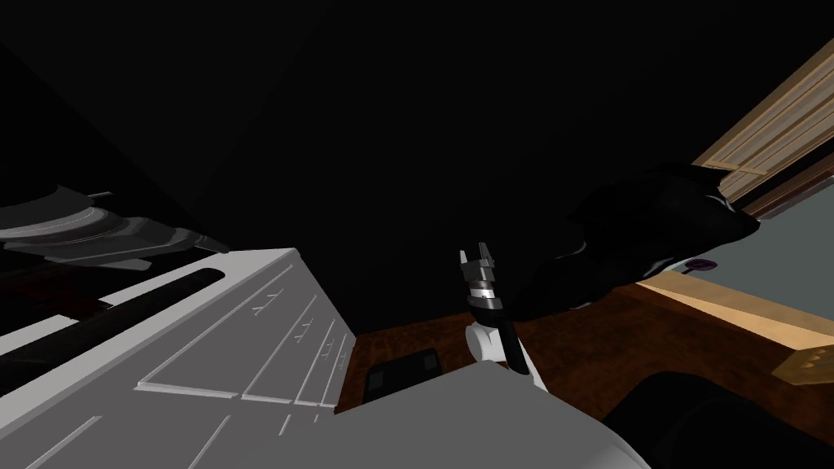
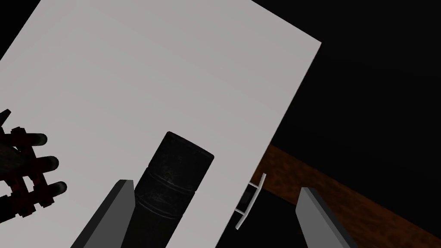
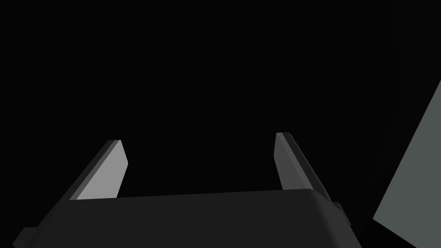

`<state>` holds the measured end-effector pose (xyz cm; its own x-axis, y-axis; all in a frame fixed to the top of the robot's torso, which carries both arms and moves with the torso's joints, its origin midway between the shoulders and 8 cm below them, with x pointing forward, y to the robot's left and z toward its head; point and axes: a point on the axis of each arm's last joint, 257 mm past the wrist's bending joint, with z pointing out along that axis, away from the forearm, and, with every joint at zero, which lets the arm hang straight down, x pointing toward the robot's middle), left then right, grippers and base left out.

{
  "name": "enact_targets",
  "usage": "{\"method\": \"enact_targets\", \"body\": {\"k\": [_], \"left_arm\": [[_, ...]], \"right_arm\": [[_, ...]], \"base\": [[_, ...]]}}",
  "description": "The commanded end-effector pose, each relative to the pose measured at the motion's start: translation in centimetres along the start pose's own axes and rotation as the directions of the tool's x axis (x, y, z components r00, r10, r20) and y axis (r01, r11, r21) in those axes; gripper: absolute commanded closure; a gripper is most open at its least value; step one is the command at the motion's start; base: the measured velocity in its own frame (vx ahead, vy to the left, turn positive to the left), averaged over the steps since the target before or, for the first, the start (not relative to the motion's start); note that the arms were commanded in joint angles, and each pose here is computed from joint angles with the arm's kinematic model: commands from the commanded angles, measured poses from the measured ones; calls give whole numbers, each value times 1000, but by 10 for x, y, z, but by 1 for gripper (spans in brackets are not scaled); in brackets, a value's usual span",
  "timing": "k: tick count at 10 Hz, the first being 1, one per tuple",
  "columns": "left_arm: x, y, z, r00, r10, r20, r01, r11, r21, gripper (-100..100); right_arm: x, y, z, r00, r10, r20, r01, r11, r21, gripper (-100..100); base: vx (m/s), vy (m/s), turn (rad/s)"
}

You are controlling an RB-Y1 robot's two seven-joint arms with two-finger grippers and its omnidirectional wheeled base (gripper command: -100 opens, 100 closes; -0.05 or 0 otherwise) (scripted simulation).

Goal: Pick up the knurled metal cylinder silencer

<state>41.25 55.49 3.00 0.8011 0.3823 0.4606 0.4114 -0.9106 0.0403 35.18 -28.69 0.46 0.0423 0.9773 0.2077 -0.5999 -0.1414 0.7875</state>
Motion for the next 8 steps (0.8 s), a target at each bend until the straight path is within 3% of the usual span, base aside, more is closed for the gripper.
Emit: {"method": "enact_targets", "body": {"k": [1, 3, 4, 5, 6, 7, 8], "left_arm": [[12, 2, 0, 999, -17, -50, 16, 1000, -15, -100], [25, 4, -1, 995, -18, -99, 15, 1000, -25, -100], [52, 10, -19, 971, -160, -175, 136, 981, -140, -100], [69, 13, -32, 947, -234, -220, 187, 959, -214, -100], [89, 17, -53, 915, -302, -267, 227, 933, -278, -100], [92, 20, -51, 902, -346, -258, 261, 913, -314, -100], [100, 26, -60, 886, -376, -272, 273, 896, -350, -100]], "right_arm": [[0, 0, 0, 1000, 0, 0, 0, 1000, 0, 0], [0, 0, 0, 1000, 0, 0, 0, 1000, 0, 0], [0, 0, 0, 1000, 0, 0, 0, 1000, 0, 0], [0, 0, 0, 1000, 0, 0, 0, 1000, 0, 0], [0, 0, 0, 1000, 0, 0, 0, 1000, 0, 0], [0, 0, 0, 1000, 0, 0, 0, 1000, 0, 0], [0, 0, 0, 1000, 0, 0, 0, 1000, 0, 0]], "base": [[-10, 7, 3], [0, 0, 0], [118, -57, 189], [167, -121, 155], [85, -86, 7], [9, -20, -27], [-20, 9, -12]]}}
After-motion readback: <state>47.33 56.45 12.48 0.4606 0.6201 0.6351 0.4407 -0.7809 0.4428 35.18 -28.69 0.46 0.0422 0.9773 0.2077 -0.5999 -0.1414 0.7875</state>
